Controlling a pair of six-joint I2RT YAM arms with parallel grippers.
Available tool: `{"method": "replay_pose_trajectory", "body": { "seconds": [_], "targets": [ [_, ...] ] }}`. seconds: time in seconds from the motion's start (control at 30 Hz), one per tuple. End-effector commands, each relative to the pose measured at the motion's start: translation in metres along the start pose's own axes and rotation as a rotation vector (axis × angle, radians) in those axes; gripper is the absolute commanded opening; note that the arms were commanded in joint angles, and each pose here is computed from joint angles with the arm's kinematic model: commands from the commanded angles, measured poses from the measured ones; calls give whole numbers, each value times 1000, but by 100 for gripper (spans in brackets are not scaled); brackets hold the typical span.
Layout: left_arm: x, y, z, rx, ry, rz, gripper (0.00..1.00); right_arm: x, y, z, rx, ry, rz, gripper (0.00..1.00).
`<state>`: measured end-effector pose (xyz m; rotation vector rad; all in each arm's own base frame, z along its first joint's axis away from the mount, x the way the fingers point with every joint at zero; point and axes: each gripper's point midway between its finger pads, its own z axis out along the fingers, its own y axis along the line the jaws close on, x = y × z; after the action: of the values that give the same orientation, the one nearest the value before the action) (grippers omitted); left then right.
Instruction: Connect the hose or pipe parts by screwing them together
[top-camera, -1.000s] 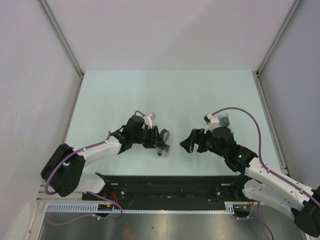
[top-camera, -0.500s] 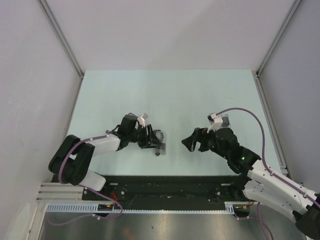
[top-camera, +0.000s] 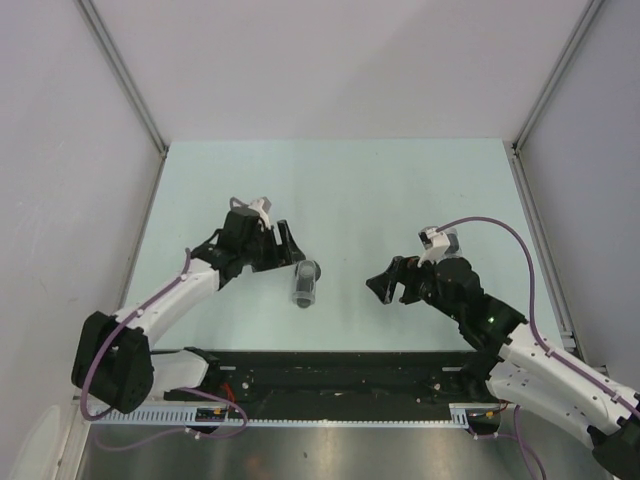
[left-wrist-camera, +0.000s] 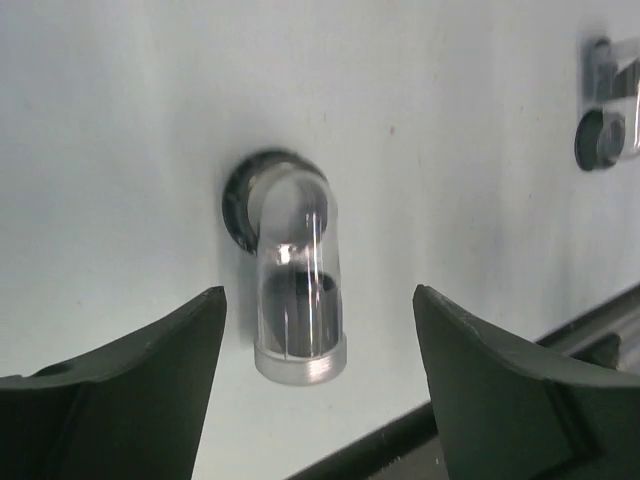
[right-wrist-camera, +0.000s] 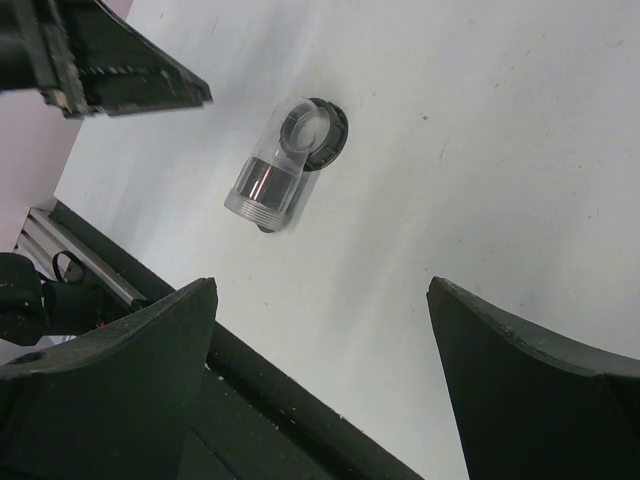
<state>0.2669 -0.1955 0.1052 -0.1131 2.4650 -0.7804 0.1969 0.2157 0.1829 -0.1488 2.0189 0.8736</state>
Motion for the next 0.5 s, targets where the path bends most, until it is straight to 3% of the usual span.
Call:
{"method": "replay_pose_trajectory", "body": {
  "seconds": [0.0,0.23,0.37,0.47],
  "targets": [
    [-39,2,-25,-169,-114,147,77,-7,-1,-2,10,-32,-16,92],
    [-45,-18,2,-263,-11,354,75,-6,-7,-5,37,-34,-18,92],
    [-18,-9,32,-260,130,362,68,-9,-9,-10,48,-50,-19,92],
    [-7,-7,42,-270,169,384,67,-12,-11,-15,54,-67,-22,91]
  ]
}}
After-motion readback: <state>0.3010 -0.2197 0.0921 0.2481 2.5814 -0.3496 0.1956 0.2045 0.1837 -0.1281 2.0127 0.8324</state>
